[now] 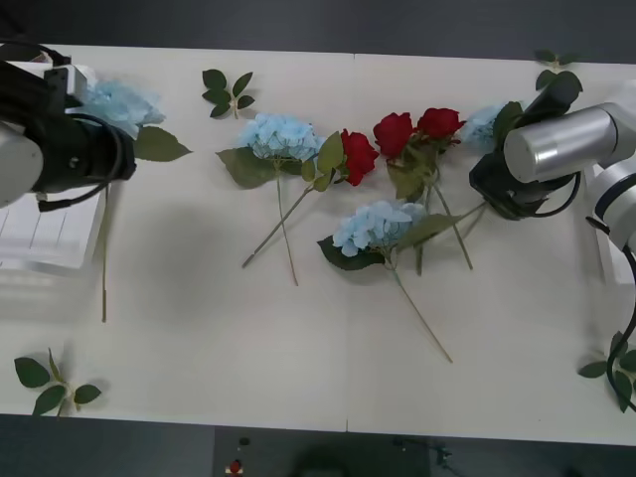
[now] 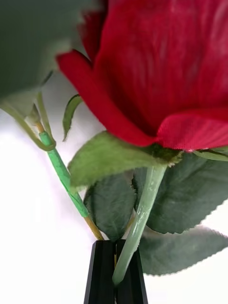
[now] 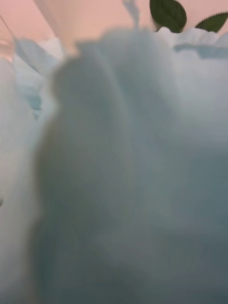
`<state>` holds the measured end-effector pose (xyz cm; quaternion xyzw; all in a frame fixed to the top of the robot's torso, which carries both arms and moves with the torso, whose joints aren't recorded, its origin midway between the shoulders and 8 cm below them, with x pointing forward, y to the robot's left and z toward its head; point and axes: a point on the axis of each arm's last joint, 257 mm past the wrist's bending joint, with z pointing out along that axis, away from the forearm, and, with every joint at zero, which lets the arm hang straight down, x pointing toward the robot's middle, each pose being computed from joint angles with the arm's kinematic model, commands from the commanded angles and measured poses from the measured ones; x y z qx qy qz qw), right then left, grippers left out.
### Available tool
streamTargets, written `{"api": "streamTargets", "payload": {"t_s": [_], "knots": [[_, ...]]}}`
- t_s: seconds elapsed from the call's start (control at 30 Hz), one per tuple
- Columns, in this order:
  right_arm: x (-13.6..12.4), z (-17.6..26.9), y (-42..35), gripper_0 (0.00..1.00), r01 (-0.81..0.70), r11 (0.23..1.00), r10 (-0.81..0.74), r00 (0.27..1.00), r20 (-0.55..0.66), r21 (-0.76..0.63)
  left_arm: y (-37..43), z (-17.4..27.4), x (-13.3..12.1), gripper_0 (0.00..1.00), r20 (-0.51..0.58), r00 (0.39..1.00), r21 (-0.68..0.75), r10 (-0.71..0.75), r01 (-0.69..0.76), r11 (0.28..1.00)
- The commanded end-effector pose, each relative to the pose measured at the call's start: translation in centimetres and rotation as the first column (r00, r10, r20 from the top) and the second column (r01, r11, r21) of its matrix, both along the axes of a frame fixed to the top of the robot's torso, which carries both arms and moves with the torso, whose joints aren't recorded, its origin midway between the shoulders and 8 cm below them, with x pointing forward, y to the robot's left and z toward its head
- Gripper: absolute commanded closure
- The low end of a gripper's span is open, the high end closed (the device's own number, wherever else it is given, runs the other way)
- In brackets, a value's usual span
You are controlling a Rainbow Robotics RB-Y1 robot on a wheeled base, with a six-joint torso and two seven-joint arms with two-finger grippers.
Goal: Put the red flowers into the right box and the blue flowers into the left box
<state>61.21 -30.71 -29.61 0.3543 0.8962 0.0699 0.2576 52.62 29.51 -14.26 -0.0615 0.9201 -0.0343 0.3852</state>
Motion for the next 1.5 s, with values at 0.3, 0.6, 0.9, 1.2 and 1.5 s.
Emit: {"api": "streamTargets", "payload": {"t_s": [0.3,0.6,0.9,1.2,1.5], "knots": [[2.6,10.5,-0.3,1.0,-0.05,0.993,0.033,0.987,0.155,0.106,12.8,10.1,3.1,1.0,0.152,0.986,0.241,-0.071,0.032,0.97],[2.1,15.6,-4.0,1.0,-0.103,0.995,0.098,0.968,0.232,0.009,23.1,10.5,3.9,1.0,0.246,0.967,0.359,0.063,-0.152,0.921],[-0.5,18.7,-10.3,1.0,-0.216,0.941,0.276,0.935,0.221,-0.26,30.2,8.2,3.7,1.0,0.306,0.943,0.398,0.128,-0.249,0.883],[-4.4,19.8,-19.0,1.0,-0.271,0.847,0.37,0.918,0.141,-0.458,30.0,7.8,4.1,0.0,0.314,0.941,0.37,0.123,-0.241,0.897],[-7.7,19.8,-26.8,1.0,-0.337,0.675,0.45,0.893,0.005,-0.656,21.5,7.5,4.4,0.0,0.253,0.968,0.252,0.007,-0.073,0.965]]}}
